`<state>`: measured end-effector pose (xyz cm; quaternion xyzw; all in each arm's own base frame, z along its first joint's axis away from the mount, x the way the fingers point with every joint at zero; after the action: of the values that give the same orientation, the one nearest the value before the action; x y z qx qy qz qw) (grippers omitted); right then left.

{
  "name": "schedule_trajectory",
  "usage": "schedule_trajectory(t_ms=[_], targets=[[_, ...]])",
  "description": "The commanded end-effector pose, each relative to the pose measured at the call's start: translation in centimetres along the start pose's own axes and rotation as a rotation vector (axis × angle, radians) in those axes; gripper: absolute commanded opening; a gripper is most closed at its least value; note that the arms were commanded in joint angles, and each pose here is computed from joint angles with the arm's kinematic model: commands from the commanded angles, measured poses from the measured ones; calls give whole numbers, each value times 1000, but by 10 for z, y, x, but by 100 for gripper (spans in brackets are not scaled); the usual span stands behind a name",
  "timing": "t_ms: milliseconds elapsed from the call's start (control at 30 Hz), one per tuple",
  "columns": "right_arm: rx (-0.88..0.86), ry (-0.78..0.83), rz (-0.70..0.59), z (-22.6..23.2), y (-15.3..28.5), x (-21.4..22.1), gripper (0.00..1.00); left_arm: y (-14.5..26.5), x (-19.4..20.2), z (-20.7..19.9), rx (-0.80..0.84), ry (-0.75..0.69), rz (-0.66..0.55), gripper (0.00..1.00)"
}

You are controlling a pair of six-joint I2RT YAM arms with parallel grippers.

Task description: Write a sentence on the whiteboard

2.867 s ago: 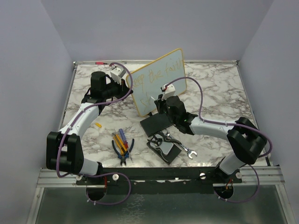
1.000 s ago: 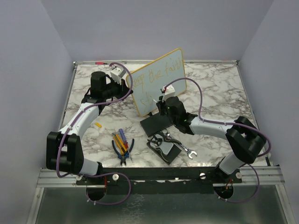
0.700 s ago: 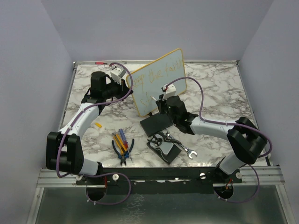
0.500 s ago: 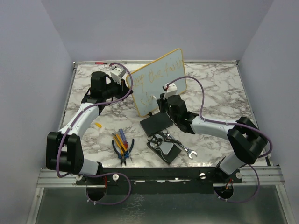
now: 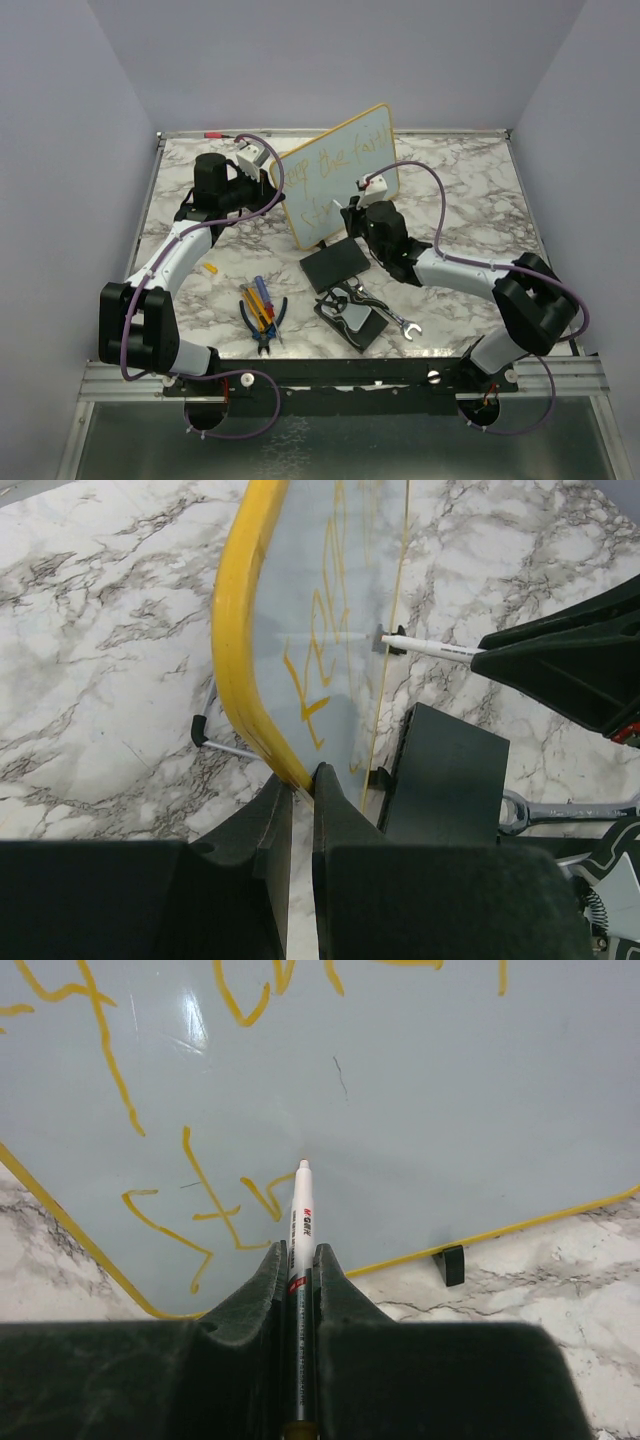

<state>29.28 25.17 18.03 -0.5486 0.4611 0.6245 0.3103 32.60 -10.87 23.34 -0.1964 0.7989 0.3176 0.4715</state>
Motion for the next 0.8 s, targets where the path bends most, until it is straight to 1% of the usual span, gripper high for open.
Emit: schedule_trajectory(t_ms=[0, 133, 533, 767], targets=[[14, -28, -87, -8, 12, -19, 1, -2, 35, -5, 28, 59, 149, 0], [47, -12, -66, -10, 10, -16, 1, -2, 36, -5, 30, 60, 151, 0], [66, -7, -39, -11, -3, -10, 1, -1, 36, -5, 28, 59, 149, 0], [34, 6, -46, -8, -8, -10, 1, -1, 35, -5, 28, 59, 149, 0]])
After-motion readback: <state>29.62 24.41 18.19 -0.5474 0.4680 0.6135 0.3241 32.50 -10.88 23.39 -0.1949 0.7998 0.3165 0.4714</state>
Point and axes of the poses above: each gripper's point midway between its finger pads, its own y axis back along the fingers, its own z axis along the line the jaws close on, x = y × z, the point moved 9 cm from there along y, back along the fingers, and after that the axes turned 8 degrees about y, right-handed, at the moved point
